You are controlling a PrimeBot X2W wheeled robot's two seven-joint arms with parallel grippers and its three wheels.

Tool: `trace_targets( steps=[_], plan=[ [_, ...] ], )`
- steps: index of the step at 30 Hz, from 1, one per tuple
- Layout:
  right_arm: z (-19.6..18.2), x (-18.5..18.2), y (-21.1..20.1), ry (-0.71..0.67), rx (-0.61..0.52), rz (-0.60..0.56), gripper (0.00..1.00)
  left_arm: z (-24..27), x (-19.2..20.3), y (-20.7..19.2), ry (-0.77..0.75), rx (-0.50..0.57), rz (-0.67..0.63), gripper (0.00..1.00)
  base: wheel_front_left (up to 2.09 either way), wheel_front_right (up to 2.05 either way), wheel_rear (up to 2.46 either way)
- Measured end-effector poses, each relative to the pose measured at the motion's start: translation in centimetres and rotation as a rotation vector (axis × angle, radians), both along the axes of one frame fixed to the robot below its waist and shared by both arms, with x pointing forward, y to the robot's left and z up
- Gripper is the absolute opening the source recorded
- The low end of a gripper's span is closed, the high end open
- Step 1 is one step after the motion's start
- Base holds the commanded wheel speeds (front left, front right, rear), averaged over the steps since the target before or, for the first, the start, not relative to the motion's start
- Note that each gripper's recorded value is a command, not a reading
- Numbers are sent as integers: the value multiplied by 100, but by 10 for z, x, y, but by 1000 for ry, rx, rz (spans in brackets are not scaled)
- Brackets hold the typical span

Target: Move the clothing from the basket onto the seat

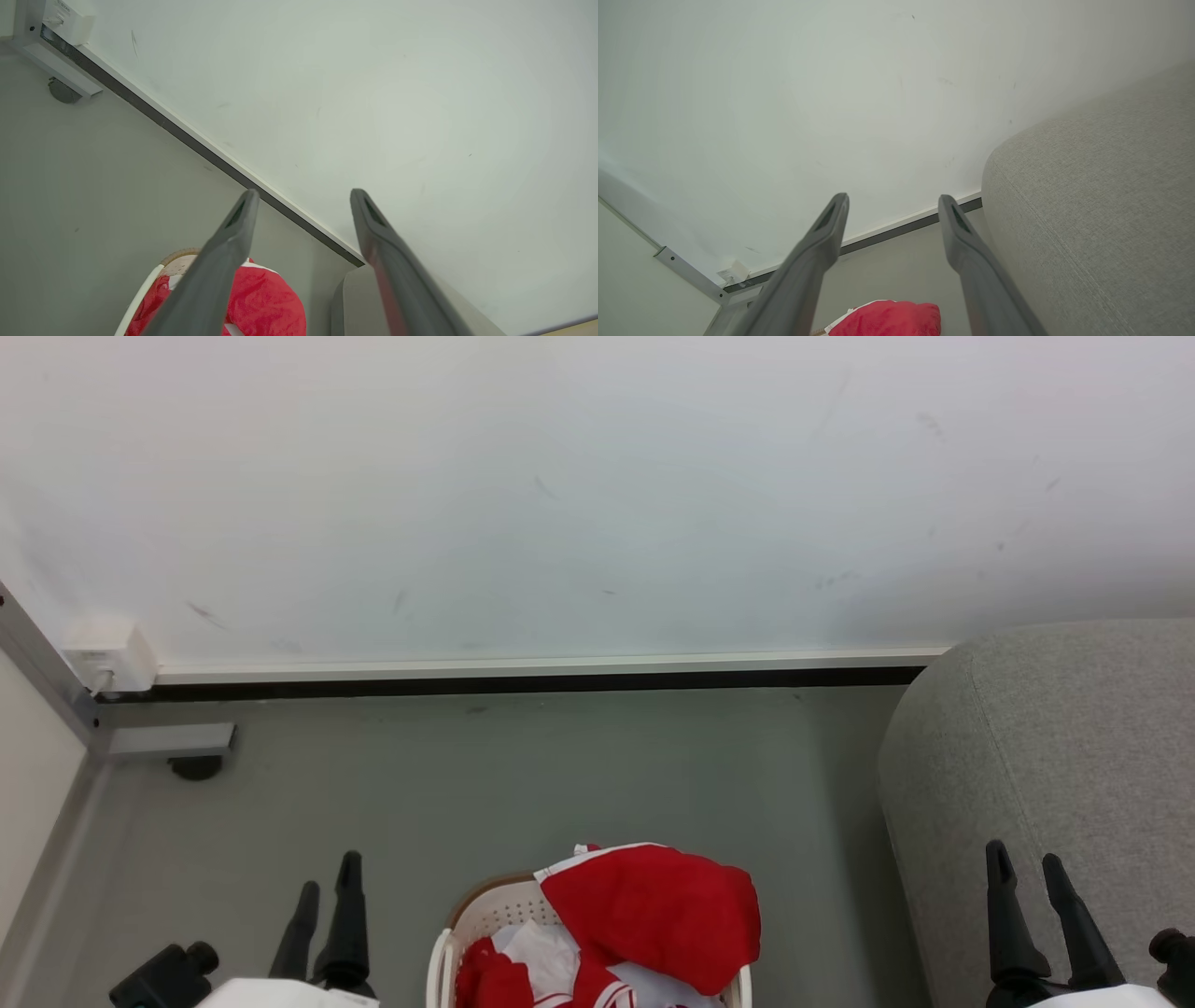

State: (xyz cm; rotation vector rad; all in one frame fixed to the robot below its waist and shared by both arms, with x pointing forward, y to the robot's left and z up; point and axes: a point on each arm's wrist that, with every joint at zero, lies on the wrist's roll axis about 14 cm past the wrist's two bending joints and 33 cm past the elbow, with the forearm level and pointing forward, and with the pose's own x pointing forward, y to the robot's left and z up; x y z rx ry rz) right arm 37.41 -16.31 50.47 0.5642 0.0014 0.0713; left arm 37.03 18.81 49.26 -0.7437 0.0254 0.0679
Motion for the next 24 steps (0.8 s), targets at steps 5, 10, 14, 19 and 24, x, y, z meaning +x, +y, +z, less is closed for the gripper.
trace_targets(
  steps=[5, 10, 14, 19, 24],
  plan=[
    [0, -1, 2, -7, -57, 7, 100, 2, -1, 0, -11, 68, 0, 100, 0, 0, 0],
    [1, -1, 3, -21, -114, 12, 100, 4, -1, -1, -23, 144, -7, 100, 0, 0, 0],
    [1, -2, 5, -30, -162, 17, 100, 6, -3, -1, -30, 188, -10, 100, 0, 0, 0],
    [1, -4, 5, -40, -208, 19, 100, 5, -5, -2, -34, 241, -13, 100, 0, 0, 0],
    [1, -4, 6, -48, -248, 22, 100, 7, -5, -2, -41, 296, -14, 100, 0, 0, 0]
  ],
)
